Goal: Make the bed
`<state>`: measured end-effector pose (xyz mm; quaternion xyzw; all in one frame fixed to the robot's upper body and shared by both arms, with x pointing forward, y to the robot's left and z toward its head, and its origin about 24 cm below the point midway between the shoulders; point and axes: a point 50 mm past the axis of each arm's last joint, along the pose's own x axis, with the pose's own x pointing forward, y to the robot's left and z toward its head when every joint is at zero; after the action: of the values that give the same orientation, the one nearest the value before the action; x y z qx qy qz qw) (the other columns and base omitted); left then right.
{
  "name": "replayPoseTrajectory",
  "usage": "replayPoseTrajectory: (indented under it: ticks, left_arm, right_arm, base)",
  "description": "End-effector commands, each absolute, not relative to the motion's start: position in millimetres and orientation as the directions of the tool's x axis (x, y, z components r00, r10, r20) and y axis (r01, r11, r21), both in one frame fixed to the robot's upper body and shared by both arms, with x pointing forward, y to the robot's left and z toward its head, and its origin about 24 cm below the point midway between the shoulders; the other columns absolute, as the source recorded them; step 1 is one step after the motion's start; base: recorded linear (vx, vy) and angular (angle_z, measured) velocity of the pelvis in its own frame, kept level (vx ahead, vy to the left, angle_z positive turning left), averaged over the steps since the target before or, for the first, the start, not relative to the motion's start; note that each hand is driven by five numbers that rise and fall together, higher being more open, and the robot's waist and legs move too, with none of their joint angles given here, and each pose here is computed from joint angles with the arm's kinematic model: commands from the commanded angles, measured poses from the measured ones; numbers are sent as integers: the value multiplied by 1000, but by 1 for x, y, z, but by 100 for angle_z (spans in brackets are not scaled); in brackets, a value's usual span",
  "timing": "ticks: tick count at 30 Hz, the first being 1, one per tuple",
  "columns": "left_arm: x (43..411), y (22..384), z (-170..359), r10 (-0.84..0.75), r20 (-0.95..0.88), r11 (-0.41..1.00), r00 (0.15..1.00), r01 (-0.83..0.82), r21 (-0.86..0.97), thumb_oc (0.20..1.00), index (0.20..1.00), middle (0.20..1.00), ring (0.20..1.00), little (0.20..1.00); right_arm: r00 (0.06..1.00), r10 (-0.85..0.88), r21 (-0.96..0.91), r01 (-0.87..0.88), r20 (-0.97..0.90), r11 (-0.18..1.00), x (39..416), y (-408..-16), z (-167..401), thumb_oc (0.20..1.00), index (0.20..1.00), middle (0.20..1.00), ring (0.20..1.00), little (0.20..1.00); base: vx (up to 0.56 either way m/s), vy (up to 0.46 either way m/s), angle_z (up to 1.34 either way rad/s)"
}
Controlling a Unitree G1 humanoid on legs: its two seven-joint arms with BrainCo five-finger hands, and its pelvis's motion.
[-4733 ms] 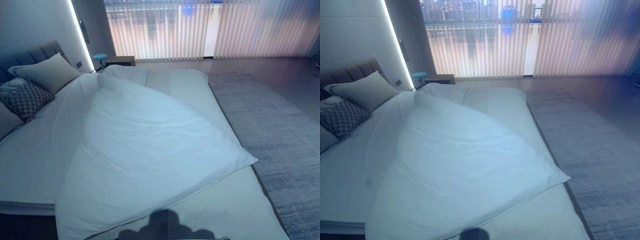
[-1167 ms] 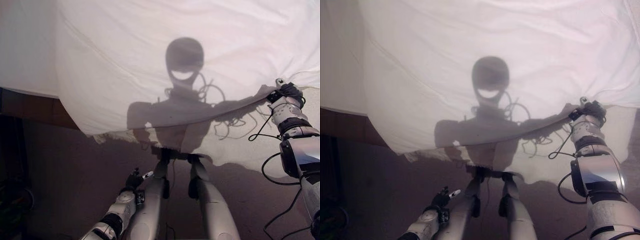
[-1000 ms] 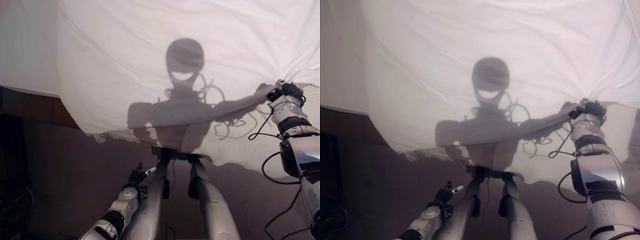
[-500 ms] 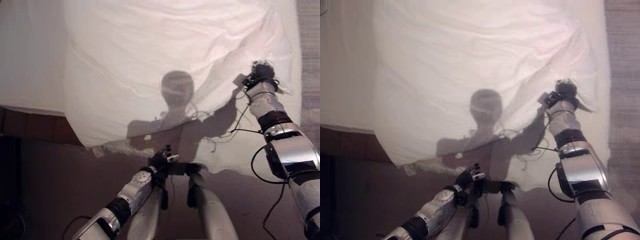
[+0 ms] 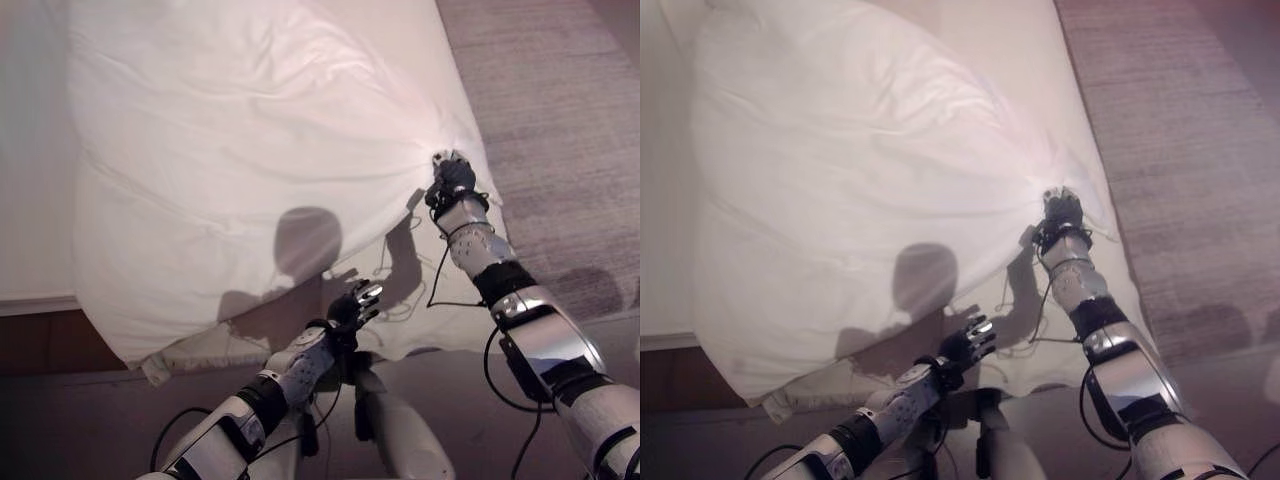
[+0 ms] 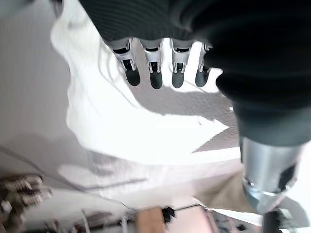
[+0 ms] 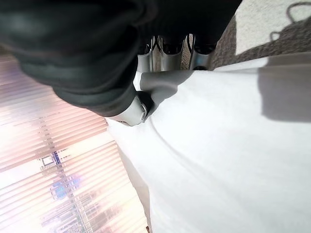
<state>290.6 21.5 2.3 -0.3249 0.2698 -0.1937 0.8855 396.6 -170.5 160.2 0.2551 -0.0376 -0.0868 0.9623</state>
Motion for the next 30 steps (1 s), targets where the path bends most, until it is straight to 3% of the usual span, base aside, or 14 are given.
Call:
replayPoseTrajectory:
  ticks: [1, 6, 14, 24, 30]
  left_arm:
    - [292, 2, 7, -486, -347, 616, 802, 32, -787, 1000, 1000, 1000, 1000, 1000]
    - [319, 21, 31, -317, -305, 541, 898, -93, -836, 1000, 1000, 1000, 1000, 1000]
    - [345, 67, 44, -38, -332, 413, 943, -287, -864, 1000, 1000, 1000, 1000, 1000]
    - [353, 119, 39, 222, -414, 397, 883, -470, -788, 1000, 1000, 1000, 1000, 1000]
    - [345, 124, 18, 255, -518, 357, 816, -578, -734, 1000, 1000, 1000, 1000, 1000]
  right_arm:
    - [961, -248, 528, 148, 123, 836, 391, -190, 173, 200, 200, 200, 200, 200]
    - [965, -252, 547, 171, 76, 819, 378, -186, 146, 200, 200, 200, 200, 200]
    - [961, -276, 588, 225, -3, 777, 359, -183, 109, 200, 200, 200, 200, 200]
    - [942, -332, 604, 289, -43, 742, 345, -186, 92, 200, 200, 200, 200, 200]
    - [932, -363, 643, 271, 12, 716, 333, -191, 98, 200, 200, 200, 200, 200]
  base:
    - [0, 0, 0]
    - [17, -31, 2]
    - [16, -36, 4]
    - [11, -18, 7]
    - [50, -13, -1]
